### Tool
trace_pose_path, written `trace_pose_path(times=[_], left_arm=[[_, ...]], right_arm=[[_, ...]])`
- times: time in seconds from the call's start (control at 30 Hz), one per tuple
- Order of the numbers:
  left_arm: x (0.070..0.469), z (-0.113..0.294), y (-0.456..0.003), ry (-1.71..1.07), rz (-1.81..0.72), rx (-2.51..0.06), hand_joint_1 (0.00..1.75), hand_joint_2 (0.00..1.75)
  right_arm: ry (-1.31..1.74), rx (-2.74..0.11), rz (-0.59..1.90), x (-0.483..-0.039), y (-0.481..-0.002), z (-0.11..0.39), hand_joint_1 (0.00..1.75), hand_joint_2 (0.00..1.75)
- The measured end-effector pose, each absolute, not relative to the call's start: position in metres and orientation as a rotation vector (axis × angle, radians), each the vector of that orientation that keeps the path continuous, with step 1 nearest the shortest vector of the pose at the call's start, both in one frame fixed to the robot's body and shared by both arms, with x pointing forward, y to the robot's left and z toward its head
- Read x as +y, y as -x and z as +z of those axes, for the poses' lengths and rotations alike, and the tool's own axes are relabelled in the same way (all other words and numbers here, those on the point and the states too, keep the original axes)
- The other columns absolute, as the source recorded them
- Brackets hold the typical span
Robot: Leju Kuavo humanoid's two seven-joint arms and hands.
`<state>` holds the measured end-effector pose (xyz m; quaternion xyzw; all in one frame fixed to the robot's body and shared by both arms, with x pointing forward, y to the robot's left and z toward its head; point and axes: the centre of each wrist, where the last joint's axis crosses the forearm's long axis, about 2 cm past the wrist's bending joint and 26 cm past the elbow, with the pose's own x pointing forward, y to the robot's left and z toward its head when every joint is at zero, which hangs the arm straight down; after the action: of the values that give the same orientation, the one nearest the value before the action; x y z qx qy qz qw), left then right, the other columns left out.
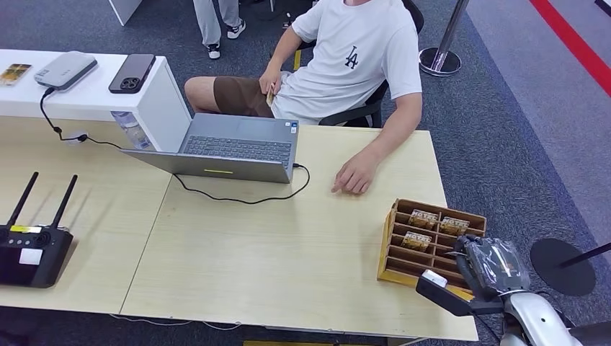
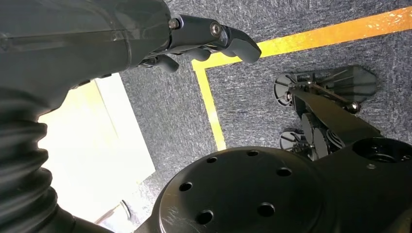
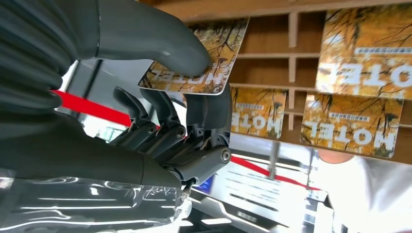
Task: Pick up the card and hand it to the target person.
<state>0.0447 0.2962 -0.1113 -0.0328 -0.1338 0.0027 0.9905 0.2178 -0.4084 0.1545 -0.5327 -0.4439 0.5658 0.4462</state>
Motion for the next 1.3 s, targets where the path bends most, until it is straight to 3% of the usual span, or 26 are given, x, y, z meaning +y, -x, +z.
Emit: trace_pose_path(times=[0.33,0.77,1.07,1.3], left_arm=[[0.296,-0.111,-0.046,0.066,0.009,-0.275,0.00,1.75],[0.297,-0.111,-0.047,0.062,-0.001,-0.270,0.00,1.75],[0.297,-0.111,-0.051,0.065,-0.031,-0.285,0.00,1.75],[0.297,-0.110,-0.053,0.064,-0.055,-0.285,0.00,1.75]], right_arm=[[1.299,-1.278,1.385,-0.436,-0.222,0.194,1.52,1.75],[1.273,-1.609,1.323,-0.435,-0.235,0.243,1.52,1.75],[1.312,-1.742,1.311,-0.411,-0.287,0.268,1.52,1.75],[1.398,-1.738,1.256,-0.372,-0.322,0.251,1.52,1.75]])
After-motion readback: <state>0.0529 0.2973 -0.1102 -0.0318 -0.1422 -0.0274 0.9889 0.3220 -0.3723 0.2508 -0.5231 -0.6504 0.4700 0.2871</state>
